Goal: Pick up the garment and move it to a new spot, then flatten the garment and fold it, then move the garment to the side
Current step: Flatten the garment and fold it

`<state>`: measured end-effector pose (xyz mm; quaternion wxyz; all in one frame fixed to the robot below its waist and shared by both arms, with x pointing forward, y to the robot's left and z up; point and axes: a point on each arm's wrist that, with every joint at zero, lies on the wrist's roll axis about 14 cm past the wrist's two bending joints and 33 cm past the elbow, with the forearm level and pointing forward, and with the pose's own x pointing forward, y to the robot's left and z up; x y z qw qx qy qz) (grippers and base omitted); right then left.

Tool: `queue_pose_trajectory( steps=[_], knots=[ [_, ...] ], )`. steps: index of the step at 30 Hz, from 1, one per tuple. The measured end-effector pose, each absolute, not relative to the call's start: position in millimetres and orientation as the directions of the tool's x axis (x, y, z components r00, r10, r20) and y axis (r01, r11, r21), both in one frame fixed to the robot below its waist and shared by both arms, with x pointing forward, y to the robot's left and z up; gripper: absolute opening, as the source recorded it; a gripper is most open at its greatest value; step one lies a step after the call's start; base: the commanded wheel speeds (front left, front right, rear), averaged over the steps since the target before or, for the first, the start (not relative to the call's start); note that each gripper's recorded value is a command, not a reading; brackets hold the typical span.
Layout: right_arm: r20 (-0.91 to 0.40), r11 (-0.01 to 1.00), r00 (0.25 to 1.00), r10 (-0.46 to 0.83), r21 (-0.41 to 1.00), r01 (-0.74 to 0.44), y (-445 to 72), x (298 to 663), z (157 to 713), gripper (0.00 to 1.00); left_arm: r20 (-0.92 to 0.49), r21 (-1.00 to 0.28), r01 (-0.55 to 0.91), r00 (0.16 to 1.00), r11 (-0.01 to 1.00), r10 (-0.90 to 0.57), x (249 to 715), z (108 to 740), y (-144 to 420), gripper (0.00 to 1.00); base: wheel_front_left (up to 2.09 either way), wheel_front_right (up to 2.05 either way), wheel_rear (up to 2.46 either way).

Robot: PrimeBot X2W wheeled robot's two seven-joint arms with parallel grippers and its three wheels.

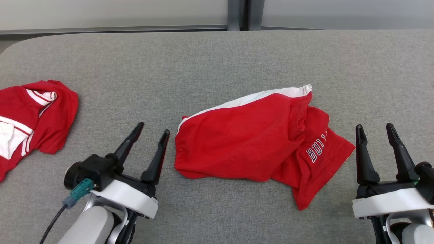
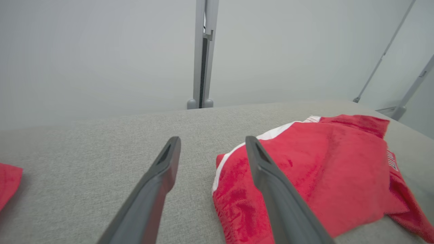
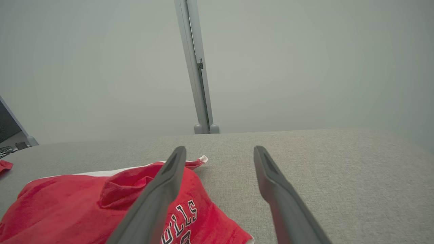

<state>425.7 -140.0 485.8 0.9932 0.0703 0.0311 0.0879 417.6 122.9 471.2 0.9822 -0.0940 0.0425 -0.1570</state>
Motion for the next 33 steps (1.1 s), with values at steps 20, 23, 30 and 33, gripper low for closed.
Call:
queue_pose_trajectory(
  steps=[20, 23, 30, 33],
  knots=[
    [-0.059, 0.974, 0.98, 0.189, 0.142, -0.179, -137.7, 414.0, 490.0, 1.0, 0.039, -0.189, 0.022, 0.999, 0.982, -0.015, 405.7, 497.8, 217.9, 1.0, 0.0, 0.0, 0.0],
    [-0.063, 0.973, 0.979, 0.192, 0.143, -0.182, -136.6, 414.2, 488.8, 1.0, 0.033, -0.187, 0.027, 0.999, 0.982, -0.022, 405.2, 494.9, 217.1, 1.0, 0.0, 0.0, 0.0],
    [-0.063, 0.972, 0.979, 0.194, 0.144, -0.183, -136.0, 414.5, 488.5, 1.0, 0.022, -0.185, 0.032, 0.999, 0.982, -0.029, 404.1, 489.5, 214.8, 1.0, 0.0, 0.0, 0.0],
    [-0.064, 0.972, 0.978, 0.197, 0.145, -0.186, -135.0, 414.6, 488.2, 1.0, 0.018, -0.179, 0.034, 0.999, 0.983, -0.031, 403.4, 487.9, 214.6, 1.0, 0.0, 0.0, 0.0]
  ],
)
